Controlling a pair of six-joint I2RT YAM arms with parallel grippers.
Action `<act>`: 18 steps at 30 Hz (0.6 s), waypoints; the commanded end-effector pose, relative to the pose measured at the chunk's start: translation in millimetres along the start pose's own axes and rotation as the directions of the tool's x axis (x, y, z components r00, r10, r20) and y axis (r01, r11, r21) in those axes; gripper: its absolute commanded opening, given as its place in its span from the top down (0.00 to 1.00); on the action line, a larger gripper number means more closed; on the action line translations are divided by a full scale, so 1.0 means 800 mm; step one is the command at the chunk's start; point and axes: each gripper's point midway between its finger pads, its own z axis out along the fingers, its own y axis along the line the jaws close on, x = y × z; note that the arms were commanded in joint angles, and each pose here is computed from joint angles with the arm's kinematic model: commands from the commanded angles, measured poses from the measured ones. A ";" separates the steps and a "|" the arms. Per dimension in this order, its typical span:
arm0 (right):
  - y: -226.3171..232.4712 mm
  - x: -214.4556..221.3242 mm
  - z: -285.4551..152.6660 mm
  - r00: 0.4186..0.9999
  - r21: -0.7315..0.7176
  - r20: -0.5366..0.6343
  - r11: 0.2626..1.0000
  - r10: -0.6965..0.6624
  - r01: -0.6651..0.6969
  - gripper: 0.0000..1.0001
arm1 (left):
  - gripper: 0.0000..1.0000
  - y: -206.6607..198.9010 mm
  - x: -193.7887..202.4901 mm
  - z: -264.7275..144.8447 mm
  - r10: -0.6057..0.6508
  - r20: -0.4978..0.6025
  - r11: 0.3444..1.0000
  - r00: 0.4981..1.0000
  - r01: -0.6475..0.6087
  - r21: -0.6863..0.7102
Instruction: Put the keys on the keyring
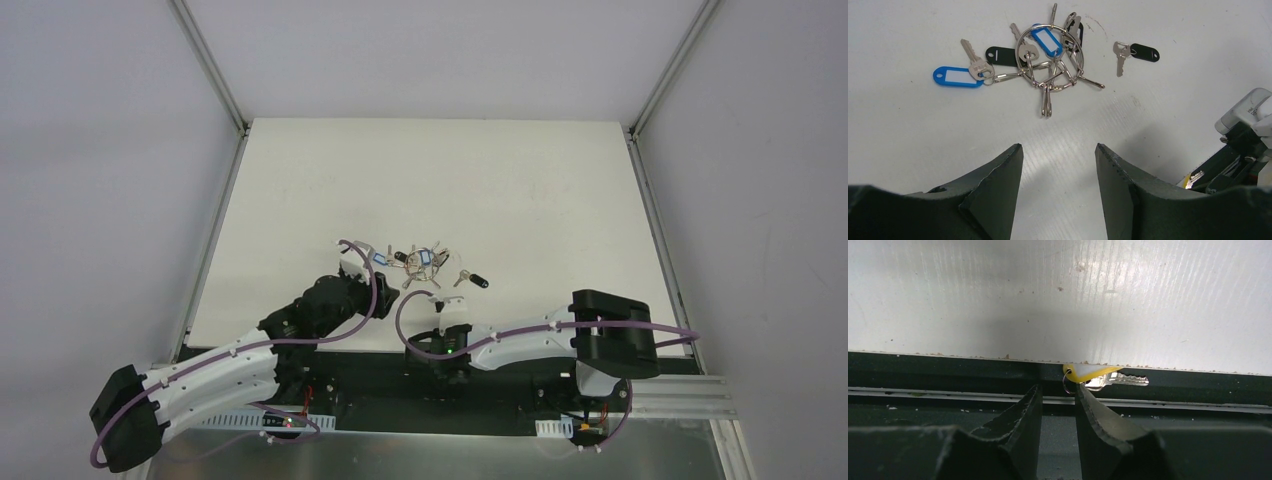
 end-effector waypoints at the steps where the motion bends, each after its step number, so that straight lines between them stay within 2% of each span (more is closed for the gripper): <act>1: -0.015 0.003 0.011 1.000 0.046 0.029 0.999 0.004 -0.005 0.69 | 0.46 0.003 -0.008 0.004 -0.016 0.021 1.000 1.000 0.017 -0.016; 6: -0.023 0.007 0.019 1.000 0.066 0.028 0.998 -0.001 -0.001 0.78 | 0.46 0.003 -0.006 0.007 -0.013 0.011 1.000 1.000 0.013 -0.019; 10: -0.030 0.002 0.020 0.998 0.079 0.055 0.997 -0.007 0.003 0.90 | 0.46 0.004 -0.004 0.009 -0.008 0.002 1.000 1.000 0.009 -0.027; 12: -0.031 -0.003 0.019 0.997 0.079 0.073 0.997 -0.014 0.009 1.00 | 0.46 0.003 -0.004 0.009 -0.007 0.001 1.000 1.000 0.007 -0.025; 18: -0.023 -0.030 -0.003 0.989 0.030 0.149 0.999 -0.024 0.020 1.00 | 0.46 0.004 -0.003 0.011 -0.001 -0.004 1.000 1.000 0.001 -0.031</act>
